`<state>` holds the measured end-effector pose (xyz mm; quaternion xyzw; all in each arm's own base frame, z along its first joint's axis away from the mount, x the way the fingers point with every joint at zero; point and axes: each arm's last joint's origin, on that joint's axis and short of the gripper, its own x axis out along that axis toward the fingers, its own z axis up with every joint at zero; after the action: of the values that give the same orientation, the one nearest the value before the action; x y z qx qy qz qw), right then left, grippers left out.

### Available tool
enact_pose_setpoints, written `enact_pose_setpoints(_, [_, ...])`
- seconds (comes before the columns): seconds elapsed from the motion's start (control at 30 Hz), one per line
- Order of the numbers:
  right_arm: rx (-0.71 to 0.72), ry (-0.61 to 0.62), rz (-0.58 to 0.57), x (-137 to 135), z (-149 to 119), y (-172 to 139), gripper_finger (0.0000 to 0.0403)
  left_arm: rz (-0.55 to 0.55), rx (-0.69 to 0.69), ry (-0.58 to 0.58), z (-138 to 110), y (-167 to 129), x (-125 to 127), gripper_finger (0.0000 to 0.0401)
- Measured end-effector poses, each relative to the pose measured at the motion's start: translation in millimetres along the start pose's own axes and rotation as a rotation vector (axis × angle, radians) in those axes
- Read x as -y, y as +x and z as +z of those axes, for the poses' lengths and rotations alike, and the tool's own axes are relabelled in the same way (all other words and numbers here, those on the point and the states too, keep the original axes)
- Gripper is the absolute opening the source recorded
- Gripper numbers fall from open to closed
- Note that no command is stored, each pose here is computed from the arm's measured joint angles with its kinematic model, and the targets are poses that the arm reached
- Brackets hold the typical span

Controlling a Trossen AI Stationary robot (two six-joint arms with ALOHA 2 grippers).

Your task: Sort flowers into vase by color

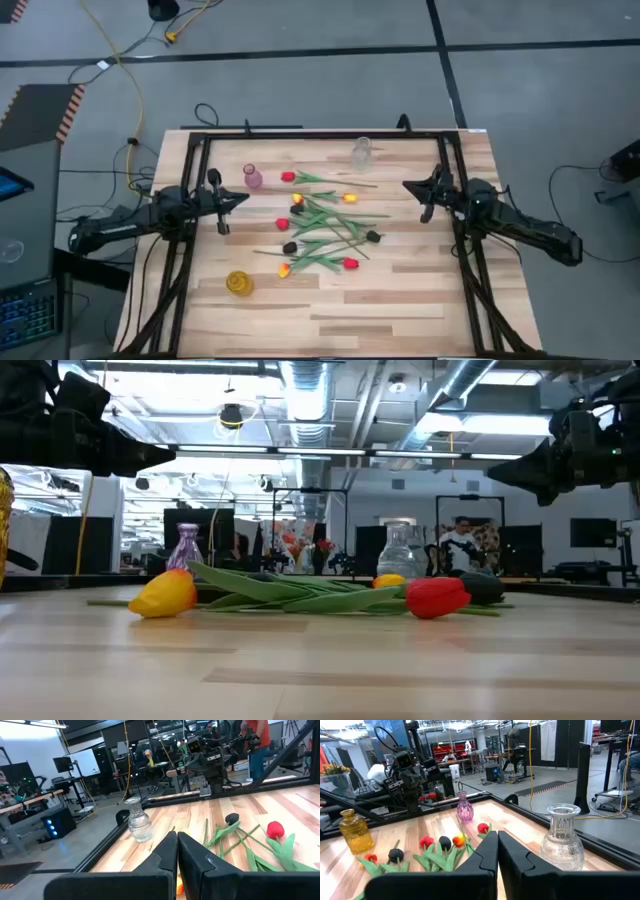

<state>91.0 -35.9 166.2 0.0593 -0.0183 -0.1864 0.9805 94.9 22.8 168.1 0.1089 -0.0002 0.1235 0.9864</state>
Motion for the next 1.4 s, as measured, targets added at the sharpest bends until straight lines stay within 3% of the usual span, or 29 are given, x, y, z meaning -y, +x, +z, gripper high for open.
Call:
enact_pose_setpoints(1.03, [0.000,-0.001,0.000,0.0,0.0,0.0,0.0039,0.000,-0.001,0.000,-0.1,0.0,0.0,0.0000])
enact_pose_setpoints(1.23, [0.000,-0.200,-0.001,0.0,0.0,0.0,0.0039,0.000,-0.001,0.000,-0.2,0.0,0.0,0.0000])
enact_pose_setpoints(1.4, [0.001,-0.195,-0.002,0.1,0.1,0.0,0.0039,0.000,0.000,0.000,-0.1,0.0,0.0,0.0000])
